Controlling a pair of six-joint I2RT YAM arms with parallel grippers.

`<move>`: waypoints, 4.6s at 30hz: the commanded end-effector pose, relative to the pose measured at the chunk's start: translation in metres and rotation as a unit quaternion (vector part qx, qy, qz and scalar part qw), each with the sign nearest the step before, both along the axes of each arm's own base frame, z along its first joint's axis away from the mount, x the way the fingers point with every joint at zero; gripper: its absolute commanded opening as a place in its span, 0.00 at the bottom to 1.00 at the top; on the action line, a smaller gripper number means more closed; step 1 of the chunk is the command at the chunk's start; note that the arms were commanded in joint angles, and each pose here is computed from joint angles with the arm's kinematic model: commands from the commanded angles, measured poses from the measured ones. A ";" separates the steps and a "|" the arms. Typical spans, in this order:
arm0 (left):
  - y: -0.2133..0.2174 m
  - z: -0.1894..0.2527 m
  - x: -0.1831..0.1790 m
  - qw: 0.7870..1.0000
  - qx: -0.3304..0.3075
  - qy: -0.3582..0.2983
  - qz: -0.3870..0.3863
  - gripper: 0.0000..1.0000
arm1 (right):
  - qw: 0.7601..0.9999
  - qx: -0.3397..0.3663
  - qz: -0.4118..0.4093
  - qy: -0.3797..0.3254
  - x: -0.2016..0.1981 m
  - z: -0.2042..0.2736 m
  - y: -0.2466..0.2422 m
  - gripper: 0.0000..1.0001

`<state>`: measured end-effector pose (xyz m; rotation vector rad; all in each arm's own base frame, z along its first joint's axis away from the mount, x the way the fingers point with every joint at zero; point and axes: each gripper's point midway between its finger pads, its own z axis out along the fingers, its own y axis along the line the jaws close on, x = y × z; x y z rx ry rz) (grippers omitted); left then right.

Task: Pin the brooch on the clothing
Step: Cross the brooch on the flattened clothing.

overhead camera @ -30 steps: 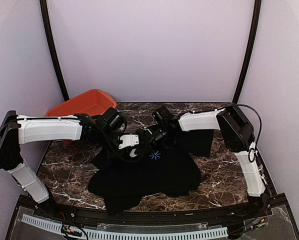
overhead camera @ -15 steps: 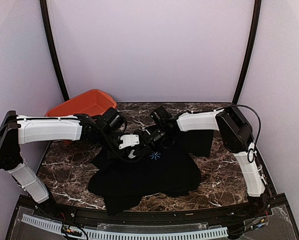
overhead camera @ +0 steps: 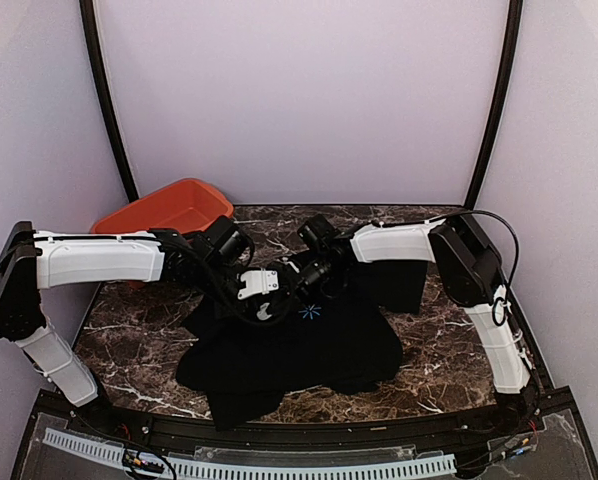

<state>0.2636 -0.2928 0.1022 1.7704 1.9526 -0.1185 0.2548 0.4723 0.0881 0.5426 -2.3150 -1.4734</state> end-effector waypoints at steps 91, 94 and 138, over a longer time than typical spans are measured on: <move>-0.006 0.007 -0.010 1.000 -0.014 0.011 -0.011 0.01 | 0.990 0.038 0.112 -0.074 -0.052 0.018 0.026 0.00; -0.005 0.007 -0.010 1.000 -0.013 0.011 -0.009 0.01 | 0.990 0.042 0.115 -0.072 -0.054 0.018 0.024 0.00; -0.028 0.014 -0.052 0.987 -0.075 0.117 -0.077 0.38 | 0.967 0.131 0.177 -0.130 -0.074 0.053 -0.016 0.00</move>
